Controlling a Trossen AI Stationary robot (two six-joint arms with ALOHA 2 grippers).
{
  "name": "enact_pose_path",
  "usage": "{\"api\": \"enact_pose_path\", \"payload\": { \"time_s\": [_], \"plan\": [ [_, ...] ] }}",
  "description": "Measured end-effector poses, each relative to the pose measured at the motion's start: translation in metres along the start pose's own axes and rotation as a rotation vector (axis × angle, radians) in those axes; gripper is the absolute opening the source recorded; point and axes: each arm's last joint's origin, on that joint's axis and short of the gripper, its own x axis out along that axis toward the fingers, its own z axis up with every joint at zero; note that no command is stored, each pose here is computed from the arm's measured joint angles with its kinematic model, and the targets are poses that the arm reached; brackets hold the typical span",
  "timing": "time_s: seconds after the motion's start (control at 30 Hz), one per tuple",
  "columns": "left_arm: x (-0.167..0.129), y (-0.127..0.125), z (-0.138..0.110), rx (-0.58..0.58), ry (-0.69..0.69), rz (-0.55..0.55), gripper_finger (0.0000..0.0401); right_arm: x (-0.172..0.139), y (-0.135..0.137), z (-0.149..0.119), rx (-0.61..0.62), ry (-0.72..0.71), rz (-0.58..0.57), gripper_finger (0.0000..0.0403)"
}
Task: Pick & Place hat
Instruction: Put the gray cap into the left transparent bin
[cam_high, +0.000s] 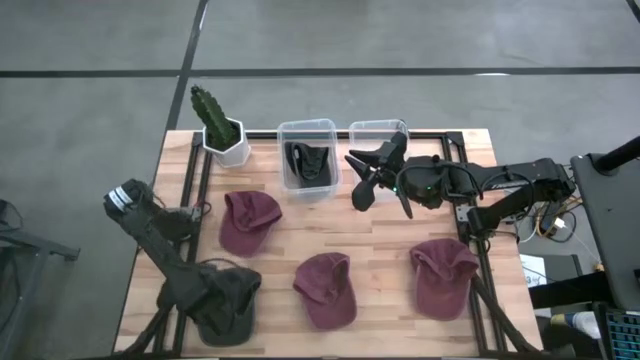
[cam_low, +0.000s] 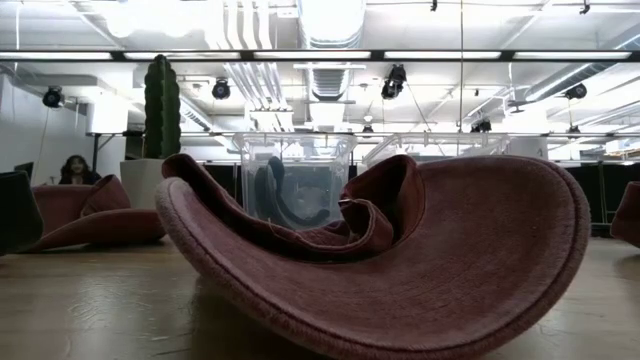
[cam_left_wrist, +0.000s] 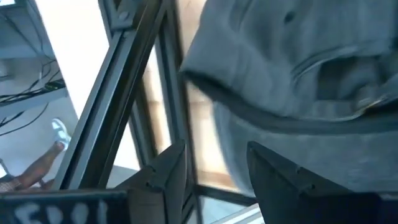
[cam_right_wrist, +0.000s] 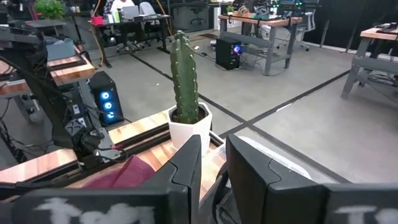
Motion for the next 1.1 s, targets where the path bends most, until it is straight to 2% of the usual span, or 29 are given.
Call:
{"api": "enact_pose_path", "payload": {
  "time_s": [0.33, 0.8, 1.1],
  "plan": [
    [0.022, -0.003, -0.019, 0.024, -0.020, 0.015, 0.0160, 0.000, 0.000, 0.000, 0.004, 0.004, 0.019, 0.0068],
    [0.063, -0.015, -0.009, 0.048, 0.024, -0.023, 0.0160, -0.002, 0.003, -0.001, 0.000, 0.006, 0.033, 0.0068],
    [0.059, -0.012, -0.008, 0.041, 0.032, -0.045, 0.0160, -0.002, 0.003, -0.001, -0.001, 0.006, 0.032, 0.0068]
  ]
}}
